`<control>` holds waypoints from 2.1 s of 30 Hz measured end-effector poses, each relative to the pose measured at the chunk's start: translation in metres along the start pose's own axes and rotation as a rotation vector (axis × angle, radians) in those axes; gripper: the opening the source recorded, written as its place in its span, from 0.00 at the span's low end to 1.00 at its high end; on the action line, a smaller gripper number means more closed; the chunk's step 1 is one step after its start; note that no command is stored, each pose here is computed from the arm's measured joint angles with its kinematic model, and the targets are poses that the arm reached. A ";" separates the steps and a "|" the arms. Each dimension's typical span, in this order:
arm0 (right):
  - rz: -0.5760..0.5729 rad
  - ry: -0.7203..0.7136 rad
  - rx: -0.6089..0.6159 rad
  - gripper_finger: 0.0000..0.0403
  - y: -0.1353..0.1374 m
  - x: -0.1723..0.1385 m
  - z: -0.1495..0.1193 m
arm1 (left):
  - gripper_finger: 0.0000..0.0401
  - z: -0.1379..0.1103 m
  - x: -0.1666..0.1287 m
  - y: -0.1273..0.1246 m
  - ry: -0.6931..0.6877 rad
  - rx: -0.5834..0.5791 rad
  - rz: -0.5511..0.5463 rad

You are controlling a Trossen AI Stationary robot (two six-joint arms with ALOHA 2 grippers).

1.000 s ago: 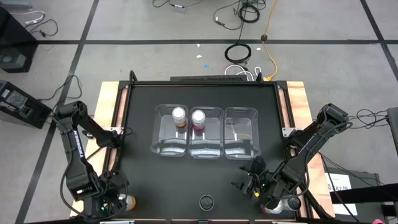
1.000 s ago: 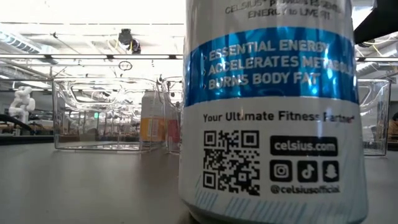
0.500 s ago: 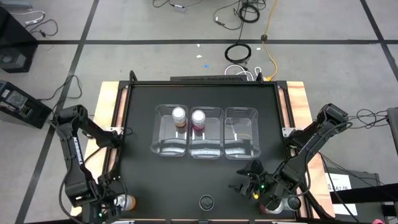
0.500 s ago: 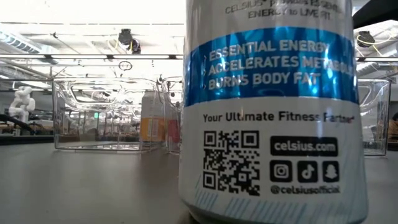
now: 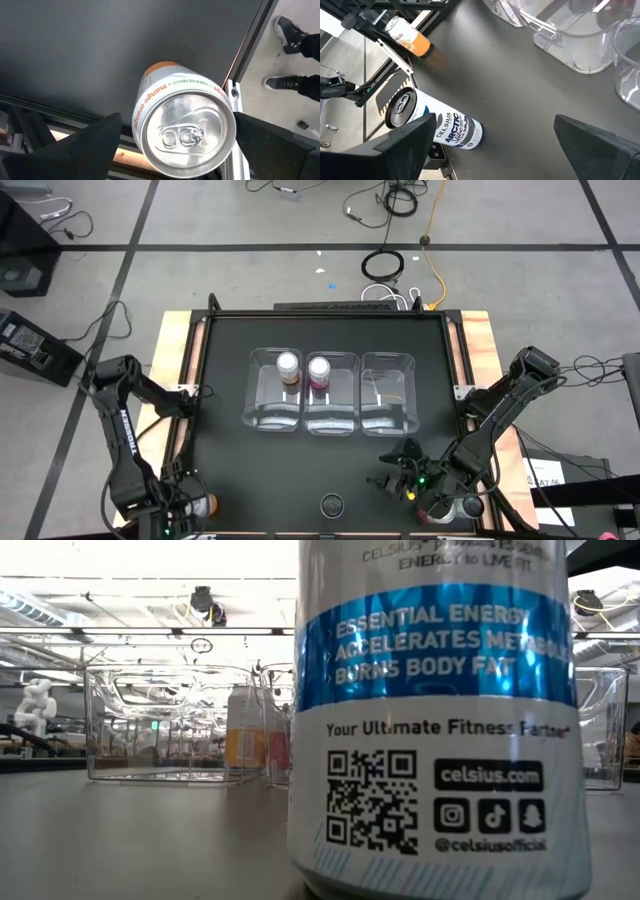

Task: Sort soda cans
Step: Put the left yellow-white soda can into the middle left transparent bin

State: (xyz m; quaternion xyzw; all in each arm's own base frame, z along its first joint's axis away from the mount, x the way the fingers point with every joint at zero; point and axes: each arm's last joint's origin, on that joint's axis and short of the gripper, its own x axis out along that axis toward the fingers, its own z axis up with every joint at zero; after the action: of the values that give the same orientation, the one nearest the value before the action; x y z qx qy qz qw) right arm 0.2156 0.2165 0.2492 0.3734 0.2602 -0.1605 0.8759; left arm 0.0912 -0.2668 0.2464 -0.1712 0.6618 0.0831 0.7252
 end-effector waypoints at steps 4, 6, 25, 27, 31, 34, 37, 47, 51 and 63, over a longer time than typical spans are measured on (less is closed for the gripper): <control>-0.001 0.000 -0.002 0.99 0.000 0.000 0.000 | 0.95 -0.001 0.006 -0.002 -0.001 0.004 0.022; 0.000 0.000 -0.003 0.99 0.000 0.000 0.000 | 0.95 -0.002 0.010 -0.003 -0.001 0.003 0.036; -0.001 0.000 -0.049 0.99 0.000 0.000 0.000 | 0.92 -0.004 0.023 -0.009 0.021 -0.064 0.069; -0.001 0.000 -0.056 0.99 0.000 0.000 0.000 | 0.88 -0.003 0.023 -0.009 0.016 -0.064 0.069; -0.001 0.000 -0.060 0.99 0.000 0.000 0.000 | 0.79 -0.003 0.023 -0.009 0.014 -0.065 0.070; -0.001 0.000 -0.070 0.99 0.000 0.000 0.000 | 0.77 -0.003 0.023 -0.009 0.014 -0.065 0.070; -0.001 0.000 -0.083 0.99 0.000 0.000 0.000 | 0.77 -0.002 0.023 -0.009 0.014 -0.077 0.070; -0.002 0.000 -0.158 0.99 0.000 0.000 0.000 | 0.78 0.016 0.000 -0.004 0.028 -0.175 0.021; -0.003 -0.003 -0.232 0.99 0.000 0.000 0.000 | 0.78 0.033 -0.016 0.006 0.021 -0.234 -0.006; -0.056 -0.004 -0.407 0.99 -0.006 0.006 0.007 | 0.78 0.111 -0.072 0.077 -0.163 -0.353 -0.045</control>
State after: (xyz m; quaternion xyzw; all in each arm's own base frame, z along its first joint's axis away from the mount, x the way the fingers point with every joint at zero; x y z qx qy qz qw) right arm 0.2199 0.2073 0.2466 0.1808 0.2957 -0.1296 0.9290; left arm 0.1595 -0.1477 0.3144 -0.3034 0.5720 0.1951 0.7367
